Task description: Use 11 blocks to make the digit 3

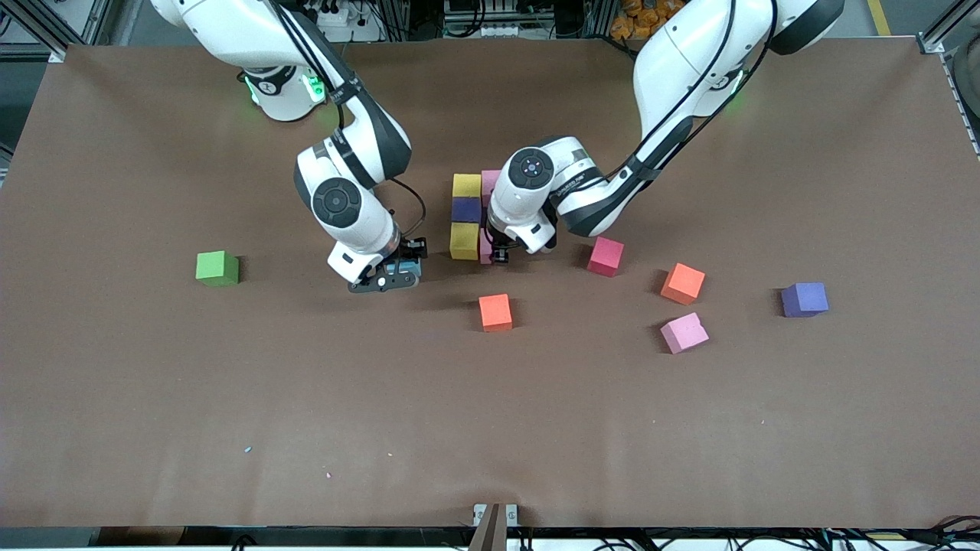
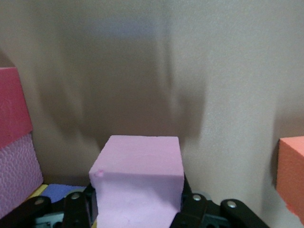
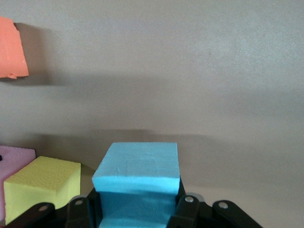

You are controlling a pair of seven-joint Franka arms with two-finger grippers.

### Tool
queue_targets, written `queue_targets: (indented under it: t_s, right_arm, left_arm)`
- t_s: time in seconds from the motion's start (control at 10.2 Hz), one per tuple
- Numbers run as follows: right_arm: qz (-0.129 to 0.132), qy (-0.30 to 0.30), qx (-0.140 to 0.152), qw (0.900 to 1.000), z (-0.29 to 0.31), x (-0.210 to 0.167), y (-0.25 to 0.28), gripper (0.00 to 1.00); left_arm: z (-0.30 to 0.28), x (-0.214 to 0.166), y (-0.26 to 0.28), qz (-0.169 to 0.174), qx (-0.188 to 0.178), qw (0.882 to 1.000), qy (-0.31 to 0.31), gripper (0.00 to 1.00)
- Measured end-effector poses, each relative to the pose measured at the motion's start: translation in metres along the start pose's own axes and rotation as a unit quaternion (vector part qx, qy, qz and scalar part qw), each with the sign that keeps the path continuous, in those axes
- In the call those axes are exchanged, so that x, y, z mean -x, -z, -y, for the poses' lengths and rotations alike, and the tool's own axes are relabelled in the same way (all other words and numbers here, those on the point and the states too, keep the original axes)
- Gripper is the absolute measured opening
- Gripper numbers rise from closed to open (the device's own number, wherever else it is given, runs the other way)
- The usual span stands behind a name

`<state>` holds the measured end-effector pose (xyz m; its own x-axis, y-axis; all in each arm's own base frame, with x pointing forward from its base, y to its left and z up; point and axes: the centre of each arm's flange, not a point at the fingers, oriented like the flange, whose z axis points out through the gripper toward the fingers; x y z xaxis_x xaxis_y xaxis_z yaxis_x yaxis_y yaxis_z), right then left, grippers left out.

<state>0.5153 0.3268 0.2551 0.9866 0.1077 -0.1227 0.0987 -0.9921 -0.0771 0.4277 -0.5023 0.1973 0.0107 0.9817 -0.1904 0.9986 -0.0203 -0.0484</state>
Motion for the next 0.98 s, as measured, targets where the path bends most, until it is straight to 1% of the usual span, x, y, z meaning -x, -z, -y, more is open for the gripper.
queue_targets:
  t_s: [0.2, 0.49, 0.59, 0.79, 0.89, 0.98]
  right_arm:
    - [0.000, -0.003, -0.001, 1.000, 0.004, 0.000, -0.001, 0.56]
    - [-0.004, -0.024, -0.007, 1.000, 0.030, 0.003, 0.001, 0.56]
    - [-0.004, -0.023, -0.009, 1.000, 0.034, 0.002, 0.000, 0.56]
    - [-0.011, -0.037, -0.015, 0.999, 0.039, -0.009, 0.003, 0.56]
    - [-0.016, -0.050, -0.019, 0.998, 0.042, -0.016, 0.005, 0.56]
    - [-0.020, -0.059, -0.023, 0.998, 0.046, -0.024, 0.006, 0.56]
  left_arm:
    - [0.002, 0.001, 0.000, 0.000, 0.000, 1.000, -0.002, 0.62]
    - [0.002, 0.002, -0.001, -0.001, 0.001, 1.000, -0.005, 0.63]
    - [0.004, 0.003, -0.002, -0.004, 0.003, 1.000, -0.012, 0.71]
    - [0.007, 0.004, -0.004, -0.006, 0.003, 1.000, -0.017, 0.98]
    - [0.006, 0.004, -0.004, -0.006, 0.004, 1.000, -0.017, 1.00]
    - [0.005, 0.004, -0.003, -0.007, 0.005, 1.000, -0.018, 1.00]
